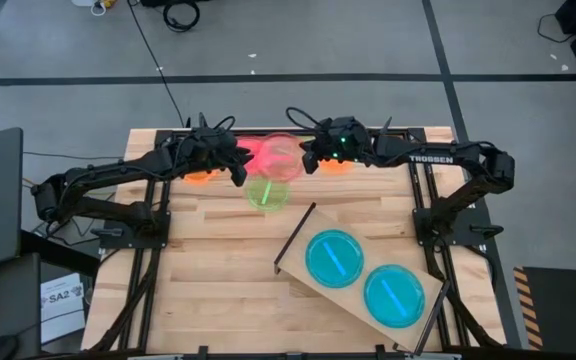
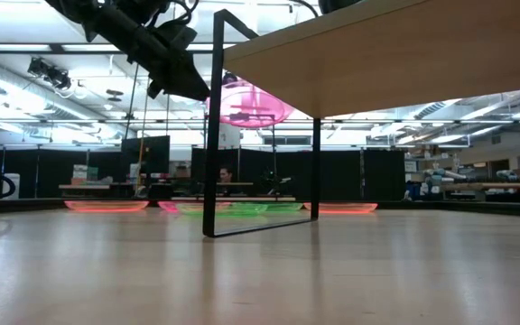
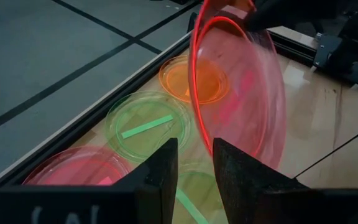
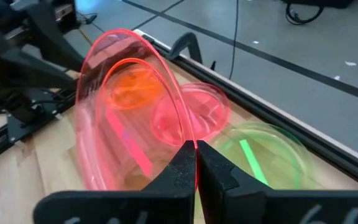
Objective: Place and stack plates onto a shelf
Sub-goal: Stack the bottom transparent pink plate on the left transparent blue plate on the shelf
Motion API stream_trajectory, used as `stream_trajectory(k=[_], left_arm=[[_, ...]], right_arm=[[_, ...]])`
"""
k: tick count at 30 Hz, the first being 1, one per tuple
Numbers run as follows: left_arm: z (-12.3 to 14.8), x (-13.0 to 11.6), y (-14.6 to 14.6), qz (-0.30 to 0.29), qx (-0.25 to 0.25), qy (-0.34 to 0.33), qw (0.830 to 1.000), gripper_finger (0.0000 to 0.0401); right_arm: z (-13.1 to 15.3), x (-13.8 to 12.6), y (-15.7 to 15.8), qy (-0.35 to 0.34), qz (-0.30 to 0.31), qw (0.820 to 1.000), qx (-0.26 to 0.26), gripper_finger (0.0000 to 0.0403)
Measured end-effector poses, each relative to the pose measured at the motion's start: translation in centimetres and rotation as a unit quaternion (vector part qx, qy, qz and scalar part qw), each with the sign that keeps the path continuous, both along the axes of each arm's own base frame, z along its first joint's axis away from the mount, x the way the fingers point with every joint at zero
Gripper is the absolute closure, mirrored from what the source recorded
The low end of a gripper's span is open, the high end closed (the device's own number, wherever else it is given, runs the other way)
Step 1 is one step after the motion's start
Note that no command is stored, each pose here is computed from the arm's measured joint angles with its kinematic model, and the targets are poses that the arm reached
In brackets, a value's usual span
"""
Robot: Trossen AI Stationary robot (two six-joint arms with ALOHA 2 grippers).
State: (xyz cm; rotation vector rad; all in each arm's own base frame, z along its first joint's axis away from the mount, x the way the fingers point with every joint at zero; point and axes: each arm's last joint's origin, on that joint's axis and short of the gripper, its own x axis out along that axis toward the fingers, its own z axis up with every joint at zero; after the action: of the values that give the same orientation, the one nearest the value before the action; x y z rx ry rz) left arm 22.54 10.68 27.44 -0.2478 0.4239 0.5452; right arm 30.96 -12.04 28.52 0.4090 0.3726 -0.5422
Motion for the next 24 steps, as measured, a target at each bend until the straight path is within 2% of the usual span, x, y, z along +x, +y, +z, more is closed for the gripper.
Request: stream_trajectory(k=[9, 14, 19, 24], left_arm=[[0.0, 0.0, 0.0, 0.000, 0.000, 0.000, 1.000, 0.0294], [0.0, 0.0, 0.0, 0.000, 0.000, 0.000, 1.000, 0.0294], [0.0, 0.0, 0.0, 0.000, 0.000, 0.000, 1.000, 0.0294], [0.0, 0.0, 0.0, 0.000, 0.000, 0.000, 1.000, 0.0294]], right_arm=[[0.7, -1.2, -1.5, -0.008, -0.027, 1.000, -0.007, 0.0392], [2.2, -2.4, -1.9, -0.031, -0.036, 0.999, -0.015, 0.0392], [4.4, -4.4, -1.2, -0.062, -0.007, 0.998, -0.003, 0.0392], [6.4, -7.2, 0.7, -0.081, 0.051, 0.994, 0.054, 0.0392]])
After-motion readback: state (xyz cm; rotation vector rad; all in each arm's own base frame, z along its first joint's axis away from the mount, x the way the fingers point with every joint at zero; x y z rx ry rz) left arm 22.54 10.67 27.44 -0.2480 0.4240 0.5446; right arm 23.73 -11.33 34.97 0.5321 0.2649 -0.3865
